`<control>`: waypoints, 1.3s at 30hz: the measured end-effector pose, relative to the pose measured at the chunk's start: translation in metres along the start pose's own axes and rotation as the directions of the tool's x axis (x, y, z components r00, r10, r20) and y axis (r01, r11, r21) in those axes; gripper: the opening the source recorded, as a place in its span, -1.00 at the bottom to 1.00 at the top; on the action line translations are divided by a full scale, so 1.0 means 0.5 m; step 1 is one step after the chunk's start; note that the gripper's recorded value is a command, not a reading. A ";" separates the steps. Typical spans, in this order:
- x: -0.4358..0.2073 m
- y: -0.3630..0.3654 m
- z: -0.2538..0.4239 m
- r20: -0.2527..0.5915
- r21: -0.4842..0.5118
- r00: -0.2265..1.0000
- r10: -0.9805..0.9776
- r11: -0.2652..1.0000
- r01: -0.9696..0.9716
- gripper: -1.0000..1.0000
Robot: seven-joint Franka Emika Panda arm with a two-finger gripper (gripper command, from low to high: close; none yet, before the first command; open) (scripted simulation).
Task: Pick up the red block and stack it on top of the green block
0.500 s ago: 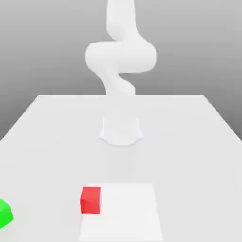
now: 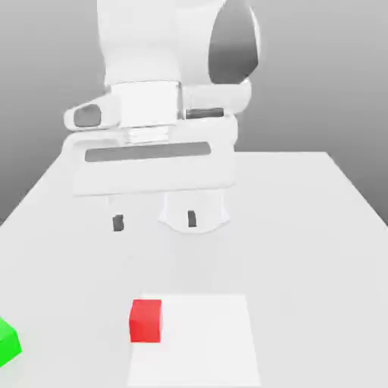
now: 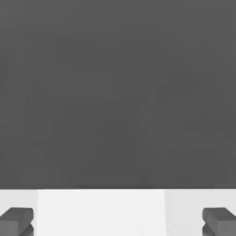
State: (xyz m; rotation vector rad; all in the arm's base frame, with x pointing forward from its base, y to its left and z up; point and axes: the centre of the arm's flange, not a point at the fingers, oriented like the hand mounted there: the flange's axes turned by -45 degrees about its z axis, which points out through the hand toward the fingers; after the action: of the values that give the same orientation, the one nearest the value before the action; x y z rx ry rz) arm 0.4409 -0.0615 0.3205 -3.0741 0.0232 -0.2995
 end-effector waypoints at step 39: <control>-0.039 0.492 0.122 0.156 -0.127 0.900 0.407 0.912 -0.390 -1.00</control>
State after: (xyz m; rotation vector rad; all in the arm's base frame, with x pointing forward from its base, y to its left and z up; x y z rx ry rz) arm 0.4314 -0.3036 0.2436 -3.0688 0.6691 0.0023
